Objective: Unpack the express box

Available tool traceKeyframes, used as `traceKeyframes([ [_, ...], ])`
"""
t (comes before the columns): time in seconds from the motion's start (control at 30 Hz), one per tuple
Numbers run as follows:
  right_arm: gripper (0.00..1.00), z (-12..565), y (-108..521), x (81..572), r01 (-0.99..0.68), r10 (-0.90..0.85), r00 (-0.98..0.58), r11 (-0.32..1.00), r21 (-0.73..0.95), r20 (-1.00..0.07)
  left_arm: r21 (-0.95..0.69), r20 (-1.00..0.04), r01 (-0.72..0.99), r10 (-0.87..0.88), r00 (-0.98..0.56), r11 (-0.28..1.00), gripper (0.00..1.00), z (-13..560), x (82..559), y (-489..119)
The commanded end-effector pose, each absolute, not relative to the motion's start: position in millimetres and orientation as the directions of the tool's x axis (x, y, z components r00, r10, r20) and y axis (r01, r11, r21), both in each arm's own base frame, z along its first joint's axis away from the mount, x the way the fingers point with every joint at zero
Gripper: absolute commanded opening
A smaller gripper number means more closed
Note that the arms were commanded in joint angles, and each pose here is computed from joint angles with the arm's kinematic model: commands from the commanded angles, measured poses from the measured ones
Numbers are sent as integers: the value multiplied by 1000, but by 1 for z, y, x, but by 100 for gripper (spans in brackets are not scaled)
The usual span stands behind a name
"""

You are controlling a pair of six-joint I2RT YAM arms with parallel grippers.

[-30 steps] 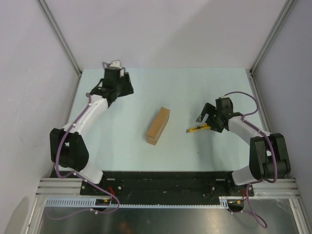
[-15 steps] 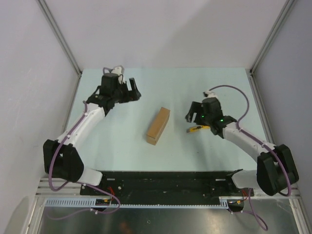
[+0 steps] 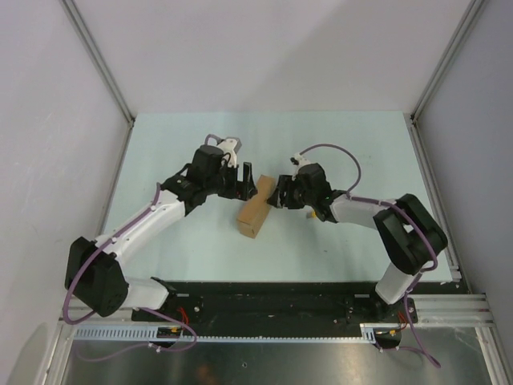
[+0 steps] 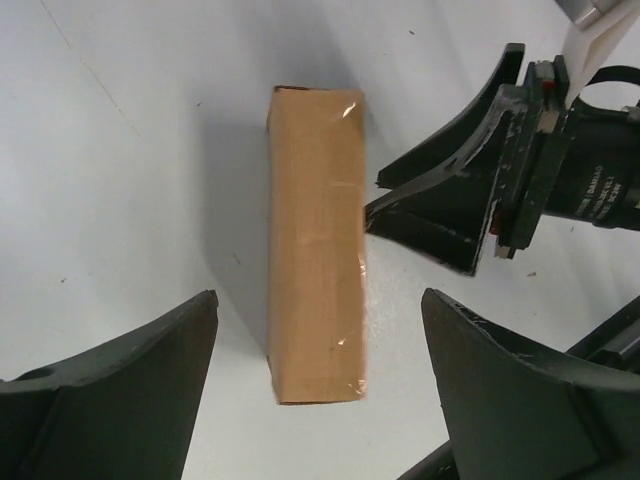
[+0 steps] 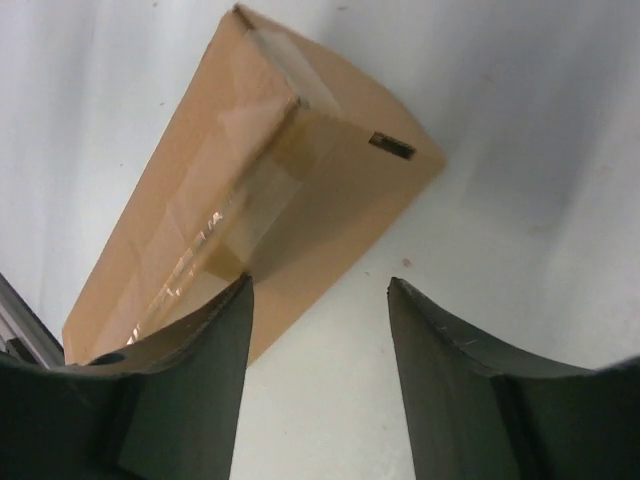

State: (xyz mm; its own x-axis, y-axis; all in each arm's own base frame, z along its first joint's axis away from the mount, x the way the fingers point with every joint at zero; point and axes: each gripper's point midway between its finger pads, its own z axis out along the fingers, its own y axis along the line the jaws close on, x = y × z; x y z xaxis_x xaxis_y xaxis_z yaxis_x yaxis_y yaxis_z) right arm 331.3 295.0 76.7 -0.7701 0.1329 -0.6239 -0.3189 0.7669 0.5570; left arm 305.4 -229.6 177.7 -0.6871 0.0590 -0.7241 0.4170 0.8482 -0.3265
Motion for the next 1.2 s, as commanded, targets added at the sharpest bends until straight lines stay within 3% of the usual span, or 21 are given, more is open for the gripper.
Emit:
traceKeyframes([
  [0.0, 64, 116, 341, 345, -471, 132, -675, 681, 561, -726, -299, -758, 418, 53, -650, 858, 86, 184, 312, -225],
  [0.1, 79, 112, 349, 350, -481, 89, -647, 723, 496, -757, -242, -762, 340, 39, -647, 909, 87, 173, 320, -209],
  [0.2, 87, 106, 354, 352, -484, 21, -624, 775, 407, -781, -149, -768, 230, 34, -640, 962, 88, 160, 332, -185],
  [0.33, 87, 89, 346, 357, -417, 9, -662, 827, 377, -750, -114, -759, 124, -6, -652, 986, 88, 149, 342, -163],
  [0.5, 86, 96, 324, 362, -338, 19, -651, 887, 313, -759, -219, -702, 79, -101, -705, 973, 84, 137, 350, -153],
  [0.63, 87, 113, 331, 362, -403, -4, -607, 863, 304, -795, -278, -630, 159, -55, -775, 947, 80, 115, 349, -174],
  [0.73, 86, 110, 340, 355, -444, -24, -622, 834, 327, -783, -264, -578, 99, -76, -813, 959, 77, 89, 354, -168],
  [0.83, 82, 105, 346, 348, -473, -46, -642, 809, 348, -765, -326, -531, 16, -169, -830, 945, 72, 76, 366, -155],
  [1.1, 79, 105, 352, 342, -503, -63, -642, 786, 359, -764, -407, -508, 41, -189, -840, 912, 50, 67, 374, -157],
  [1.17, 79, 106, 354, 342, -512, -66, -639, 779, 360, -766, -435, -501, 37, -207, -840, 900, 49, 70, 374, -157],
])
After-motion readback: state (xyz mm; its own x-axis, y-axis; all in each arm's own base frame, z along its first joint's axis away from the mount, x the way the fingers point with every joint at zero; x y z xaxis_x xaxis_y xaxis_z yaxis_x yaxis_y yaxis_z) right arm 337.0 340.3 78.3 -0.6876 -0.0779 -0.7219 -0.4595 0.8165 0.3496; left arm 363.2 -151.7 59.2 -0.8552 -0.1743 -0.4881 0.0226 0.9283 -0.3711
